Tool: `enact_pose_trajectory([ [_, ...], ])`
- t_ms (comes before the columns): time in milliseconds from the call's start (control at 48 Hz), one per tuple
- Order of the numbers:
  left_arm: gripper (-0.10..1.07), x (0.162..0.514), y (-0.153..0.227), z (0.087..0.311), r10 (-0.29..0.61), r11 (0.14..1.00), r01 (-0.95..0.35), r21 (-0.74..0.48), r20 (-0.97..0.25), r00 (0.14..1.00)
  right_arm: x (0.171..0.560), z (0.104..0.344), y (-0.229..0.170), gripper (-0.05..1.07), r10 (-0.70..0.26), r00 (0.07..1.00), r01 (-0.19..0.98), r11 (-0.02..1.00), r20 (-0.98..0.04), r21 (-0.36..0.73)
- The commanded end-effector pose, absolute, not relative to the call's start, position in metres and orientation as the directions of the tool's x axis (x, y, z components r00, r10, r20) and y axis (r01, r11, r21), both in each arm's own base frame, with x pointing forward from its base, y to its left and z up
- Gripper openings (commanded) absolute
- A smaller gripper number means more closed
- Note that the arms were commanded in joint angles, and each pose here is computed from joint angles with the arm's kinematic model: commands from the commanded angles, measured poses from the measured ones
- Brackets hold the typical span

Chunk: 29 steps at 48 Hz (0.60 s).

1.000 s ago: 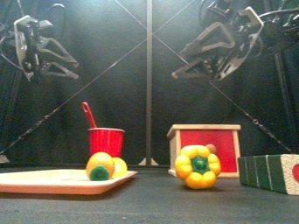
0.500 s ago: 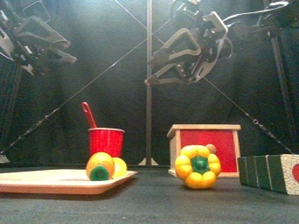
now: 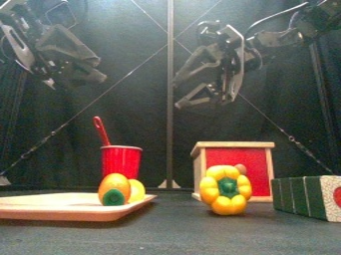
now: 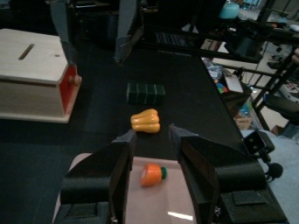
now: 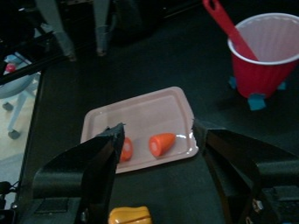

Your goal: Grab drawer handle

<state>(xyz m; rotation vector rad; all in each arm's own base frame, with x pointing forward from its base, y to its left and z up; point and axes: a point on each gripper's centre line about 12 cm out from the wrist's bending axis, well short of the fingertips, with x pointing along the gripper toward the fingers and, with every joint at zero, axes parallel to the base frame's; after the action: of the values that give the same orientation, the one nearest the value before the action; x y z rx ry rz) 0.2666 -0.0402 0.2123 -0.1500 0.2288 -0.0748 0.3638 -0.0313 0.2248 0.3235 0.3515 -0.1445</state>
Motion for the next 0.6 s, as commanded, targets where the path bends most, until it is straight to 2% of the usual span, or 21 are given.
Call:
enact_pose_trajectory([
  [0,0.77,0.282,-0.037,0.222,-0.064,0.986,0.036,-0.165,-0.169,0.983,0.354,0.243,-0.040,0.94,-0.116,0.944,0.219,0.921,-0.310,0.322],
  [250,0.77,0.308,-0.021,0.212,0.033,0.977,-0.067,-0.201,-0.168,0.985,0.329,0.238,-0.049,0.94,-0.160,0.934,0.283,0.877,-0.319,0.388],
  [458,0.76,0.339,-0.005,0.215,0.109,0.968,-0.137,-0.212,-0.139,0.984,0.308,0.247,-0.052,0.94,-0.204,0.935,0.335,0.776,-0.290,0.534],
  [583,0.76,0.356,0.013,0.216,0.161,0.959,-0.187,-0.214,-0.131,0.978,0.293,0.246,-0.049,0.94,-0.208,0.936,0.340,0.739,-0.283,0.582],
])
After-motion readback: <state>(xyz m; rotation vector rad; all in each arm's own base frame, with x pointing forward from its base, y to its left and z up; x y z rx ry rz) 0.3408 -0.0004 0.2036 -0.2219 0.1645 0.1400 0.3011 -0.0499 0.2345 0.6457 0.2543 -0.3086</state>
